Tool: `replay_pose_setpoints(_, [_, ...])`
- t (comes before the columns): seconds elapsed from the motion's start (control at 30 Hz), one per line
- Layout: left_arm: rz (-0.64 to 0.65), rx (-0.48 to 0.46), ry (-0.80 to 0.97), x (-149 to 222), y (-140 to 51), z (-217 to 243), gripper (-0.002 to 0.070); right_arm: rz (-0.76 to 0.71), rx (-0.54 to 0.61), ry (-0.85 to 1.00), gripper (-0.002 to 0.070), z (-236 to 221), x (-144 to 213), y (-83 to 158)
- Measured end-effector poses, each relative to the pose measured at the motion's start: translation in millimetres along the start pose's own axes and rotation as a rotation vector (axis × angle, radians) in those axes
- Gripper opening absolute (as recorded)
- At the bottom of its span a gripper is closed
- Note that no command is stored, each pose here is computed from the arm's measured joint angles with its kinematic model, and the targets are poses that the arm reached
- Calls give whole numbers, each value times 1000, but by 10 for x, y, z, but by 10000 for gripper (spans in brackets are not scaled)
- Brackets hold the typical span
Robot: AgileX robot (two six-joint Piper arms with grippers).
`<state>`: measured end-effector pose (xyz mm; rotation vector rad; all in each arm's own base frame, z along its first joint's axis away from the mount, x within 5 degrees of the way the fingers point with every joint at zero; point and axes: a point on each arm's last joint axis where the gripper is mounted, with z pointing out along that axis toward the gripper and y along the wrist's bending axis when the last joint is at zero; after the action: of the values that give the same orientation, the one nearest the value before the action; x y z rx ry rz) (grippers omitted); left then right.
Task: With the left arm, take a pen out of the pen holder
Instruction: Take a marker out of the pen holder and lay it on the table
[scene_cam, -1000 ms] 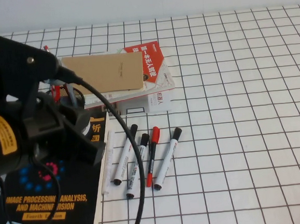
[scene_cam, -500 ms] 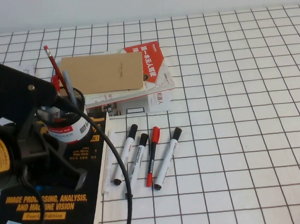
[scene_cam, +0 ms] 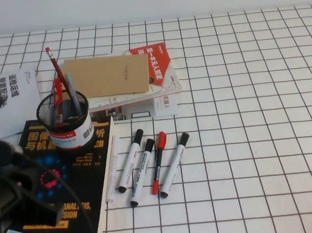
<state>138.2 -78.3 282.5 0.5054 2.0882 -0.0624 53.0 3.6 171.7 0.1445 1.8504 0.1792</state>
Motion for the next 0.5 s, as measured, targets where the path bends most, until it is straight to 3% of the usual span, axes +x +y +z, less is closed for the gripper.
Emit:
replay_pose_setpoints(0.33, [-215,-96,-172,612,287,-234,-1,0,0,0,-17,0,0,0])
replay_pose_setpoints(0.5, [-211,-189,-271,849,353,-394,-1,0,0,0,-17,0,0,0])
